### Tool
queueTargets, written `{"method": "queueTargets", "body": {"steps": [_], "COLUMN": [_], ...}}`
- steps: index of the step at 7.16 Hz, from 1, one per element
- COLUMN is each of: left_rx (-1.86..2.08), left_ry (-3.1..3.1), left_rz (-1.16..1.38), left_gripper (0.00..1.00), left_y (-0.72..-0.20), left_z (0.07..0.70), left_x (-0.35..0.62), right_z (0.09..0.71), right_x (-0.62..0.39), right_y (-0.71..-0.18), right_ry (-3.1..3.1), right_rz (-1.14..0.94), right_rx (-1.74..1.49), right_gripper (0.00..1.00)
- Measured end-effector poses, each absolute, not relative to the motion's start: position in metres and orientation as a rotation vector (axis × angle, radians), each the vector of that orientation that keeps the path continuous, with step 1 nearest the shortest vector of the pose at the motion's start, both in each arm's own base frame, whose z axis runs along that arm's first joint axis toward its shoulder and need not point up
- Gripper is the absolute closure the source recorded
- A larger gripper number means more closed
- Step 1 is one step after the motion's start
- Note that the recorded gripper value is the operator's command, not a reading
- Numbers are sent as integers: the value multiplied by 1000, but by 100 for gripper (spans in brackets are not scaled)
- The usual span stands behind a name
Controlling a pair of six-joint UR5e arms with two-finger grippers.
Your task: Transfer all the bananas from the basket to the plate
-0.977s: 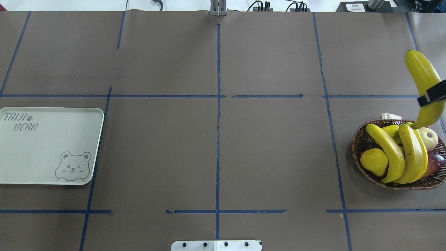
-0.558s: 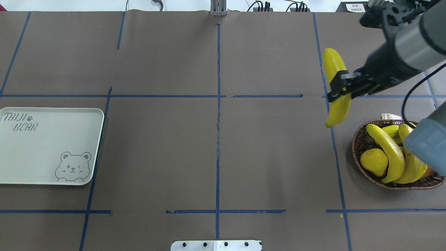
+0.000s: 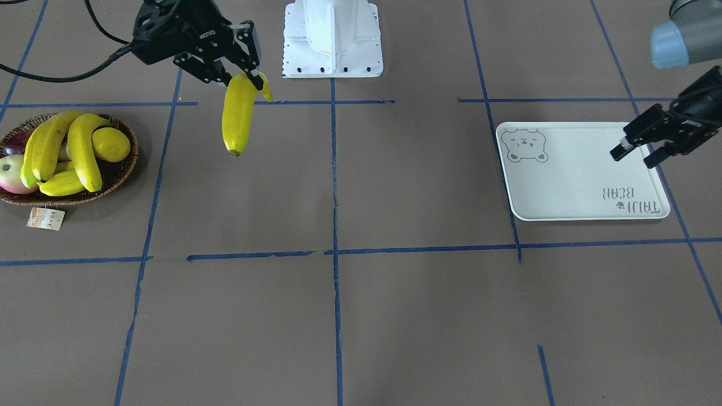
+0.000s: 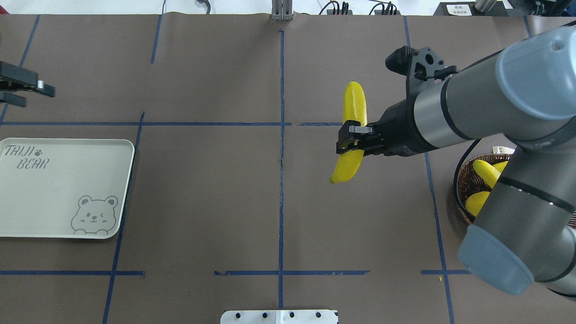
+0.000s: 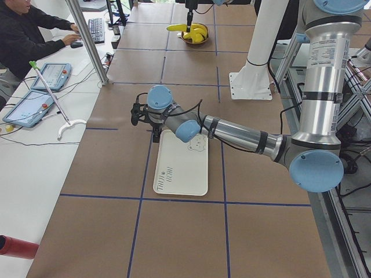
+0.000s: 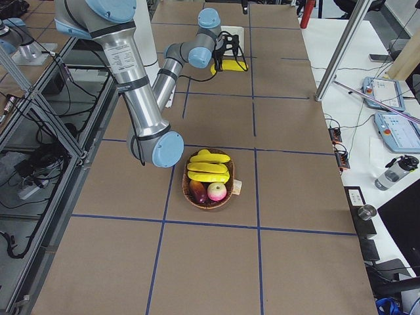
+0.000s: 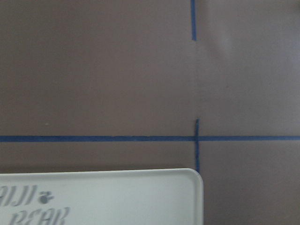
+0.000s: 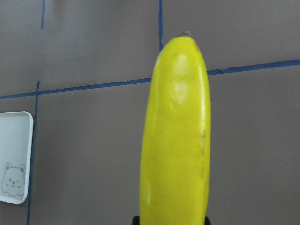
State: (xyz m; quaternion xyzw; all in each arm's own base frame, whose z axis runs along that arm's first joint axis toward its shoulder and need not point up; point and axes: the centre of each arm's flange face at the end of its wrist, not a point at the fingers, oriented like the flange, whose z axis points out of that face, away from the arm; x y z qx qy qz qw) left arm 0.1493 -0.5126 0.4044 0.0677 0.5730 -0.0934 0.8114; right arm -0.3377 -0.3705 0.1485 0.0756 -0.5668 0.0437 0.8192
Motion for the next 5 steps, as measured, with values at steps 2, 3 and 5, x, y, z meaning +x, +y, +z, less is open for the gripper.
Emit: {"method": "queueTargets", "body": {"steps": [2, 3, 5], "left_rx": [-4, -54, -114], "left_ry": [1365, 1416, 1499], "left_rz": [-351, -414, -457], "left_gripper": [4, 4, 4], "left_y": [-515, -505, -481], "left_z": [302, 260, 201], "left_x": [240, 276, 319], "right_z": [137, 135, 127], "right_x": [-366, -380, -404], "right_y": [-344, -336, -327], "right_ry": [-1289, -1323, -1401], "right_rz": [97, 93, 95], "right_rx": [169, 177, 158], "right_gripper": [97, 98, 99]}}
